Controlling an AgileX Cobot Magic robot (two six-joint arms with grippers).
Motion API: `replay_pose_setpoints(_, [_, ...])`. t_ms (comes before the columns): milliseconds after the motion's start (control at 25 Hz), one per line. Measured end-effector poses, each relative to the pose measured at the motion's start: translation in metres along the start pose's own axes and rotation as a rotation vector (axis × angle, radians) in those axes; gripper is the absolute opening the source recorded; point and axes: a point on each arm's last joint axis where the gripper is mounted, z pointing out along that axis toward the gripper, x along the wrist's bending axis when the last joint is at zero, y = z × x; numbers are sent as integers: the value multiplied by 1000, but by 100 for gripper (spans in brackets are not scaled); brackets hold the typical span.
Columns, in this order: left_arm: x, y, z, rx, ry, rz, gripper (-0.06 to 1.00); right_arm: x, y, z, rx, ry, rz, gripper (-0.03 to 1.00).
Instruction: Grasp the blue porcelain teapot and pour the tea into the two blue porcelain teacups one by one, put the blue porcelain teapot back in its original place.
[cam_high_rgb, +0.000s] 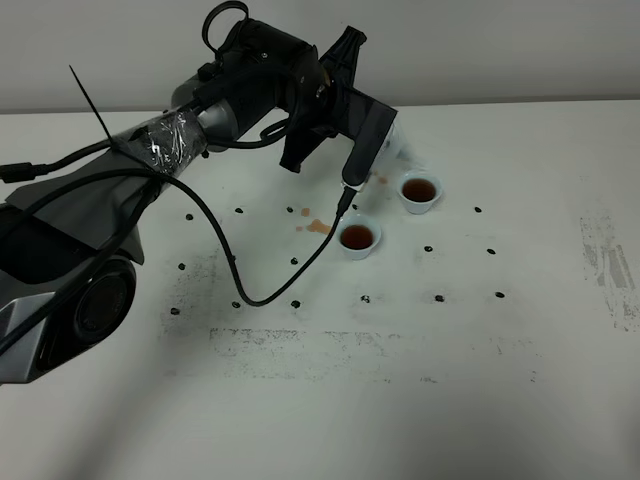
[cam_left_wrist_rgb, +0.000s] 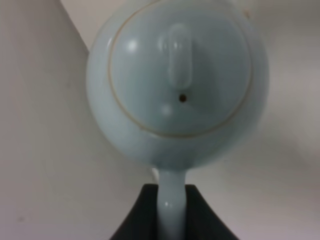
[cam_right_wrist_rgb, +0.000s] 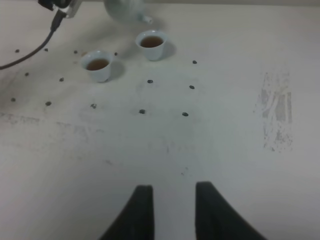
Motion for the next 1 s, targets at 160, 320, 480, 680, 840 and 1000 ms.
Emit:
replay_pose_setpoints(160, [7,1,-15,-32,6,-180,9,0,0,0,0,0,0,24])
replay_pose_setpoints(320, [23,-2,-46,-50,43,-473,9,0,0,0,0,0,0,24])
replay_pose_setpoints(480, [27,-13,-62,-38,35,-799,9,0,0,0,0,0,0,24])
replay_pose_setpoints(680, [12,-25,-50,43,-61,-973,9,0,0,0,0,0,0,24])
replay_pose_setpoints(840, [0,-24,-31,62,-106,-989,9,0,0,0,0,0,0,24])
replay_pose_setpoints(1000, [-9,-21,-12,61,-128,-996,9,0,0,0,0,0,0,24])
